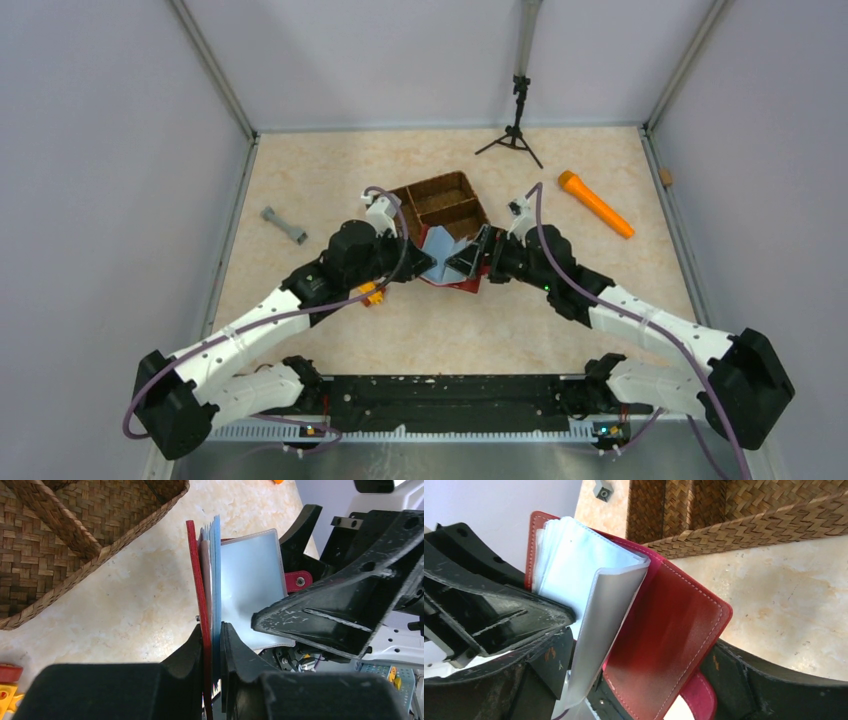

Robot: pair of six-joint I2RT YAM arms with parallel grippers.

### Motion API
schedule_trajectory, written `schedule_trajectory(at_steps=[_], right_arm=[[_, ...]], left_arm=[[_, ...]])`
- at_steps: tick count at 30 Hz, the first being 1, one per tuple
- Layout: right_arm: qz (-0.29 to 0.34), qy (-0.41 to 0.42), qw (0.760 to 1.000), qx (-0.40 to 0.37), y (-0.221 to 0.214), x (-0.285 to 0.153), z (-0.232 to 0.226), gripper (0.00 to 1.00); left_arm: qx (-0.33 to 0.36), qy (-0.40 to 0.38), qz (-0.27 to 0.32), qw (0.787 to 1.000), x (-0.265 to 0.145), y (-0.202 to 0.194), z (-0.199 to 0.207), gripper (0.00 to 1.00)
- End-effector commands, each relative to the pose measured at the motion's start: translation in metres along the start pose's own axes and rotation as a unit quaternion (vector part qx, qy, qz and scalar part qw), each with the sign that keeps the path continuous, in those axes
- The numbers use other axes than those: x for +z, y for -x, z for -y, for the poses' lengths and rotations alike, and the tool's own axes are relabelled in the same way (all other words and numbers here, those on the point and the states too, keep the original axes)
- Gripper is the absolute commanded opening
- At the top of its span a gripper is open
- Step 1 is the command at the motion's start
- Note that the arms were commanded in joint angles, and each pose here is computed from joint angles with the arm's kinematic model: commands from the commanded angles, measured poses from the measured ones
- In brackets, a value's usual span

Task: Take the credit cards out of the card holder
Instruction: Open the card holder at the center of the board.

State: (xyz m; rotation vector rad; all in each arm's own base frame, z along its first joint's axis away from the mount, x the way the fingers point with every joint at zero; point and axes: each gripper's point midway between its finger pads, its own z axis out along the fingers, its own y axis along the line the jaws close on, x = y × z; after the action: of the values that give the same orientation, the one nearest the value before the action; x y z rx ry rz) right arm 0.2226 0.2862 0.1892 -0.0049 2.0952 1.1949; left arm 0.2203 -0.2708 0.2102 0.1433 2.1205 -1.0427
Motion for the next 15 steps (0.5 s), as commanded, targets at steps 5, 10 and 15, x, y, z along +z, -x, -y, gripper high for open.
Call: schedule_trajectory(at_steps=[5, 10, 15], right_arm=[[0.033, 0.004, 0.999, -0.002, 0.013, -0.003, -0.005, 0.43], [0.044, 0.019, 0.999, -0.006, 0.012, -0.01, -0.006, 0.08], [0.048, 0.025, 0.999, -0.007, 0.012, -0.017, -0.008, 0.02]], left_arm=[[0.01, -0.054, 0.025, 0.998, -0.006, 0.011, 0.023, 0.18], [-0.016, -0.087, 0.032, 0.996, -0.01, 0.008, 0.03, 0.37], [-0.027, -0.118, 0.035, 0.992, -0.018, 0.011, 0.041, 0.47]])
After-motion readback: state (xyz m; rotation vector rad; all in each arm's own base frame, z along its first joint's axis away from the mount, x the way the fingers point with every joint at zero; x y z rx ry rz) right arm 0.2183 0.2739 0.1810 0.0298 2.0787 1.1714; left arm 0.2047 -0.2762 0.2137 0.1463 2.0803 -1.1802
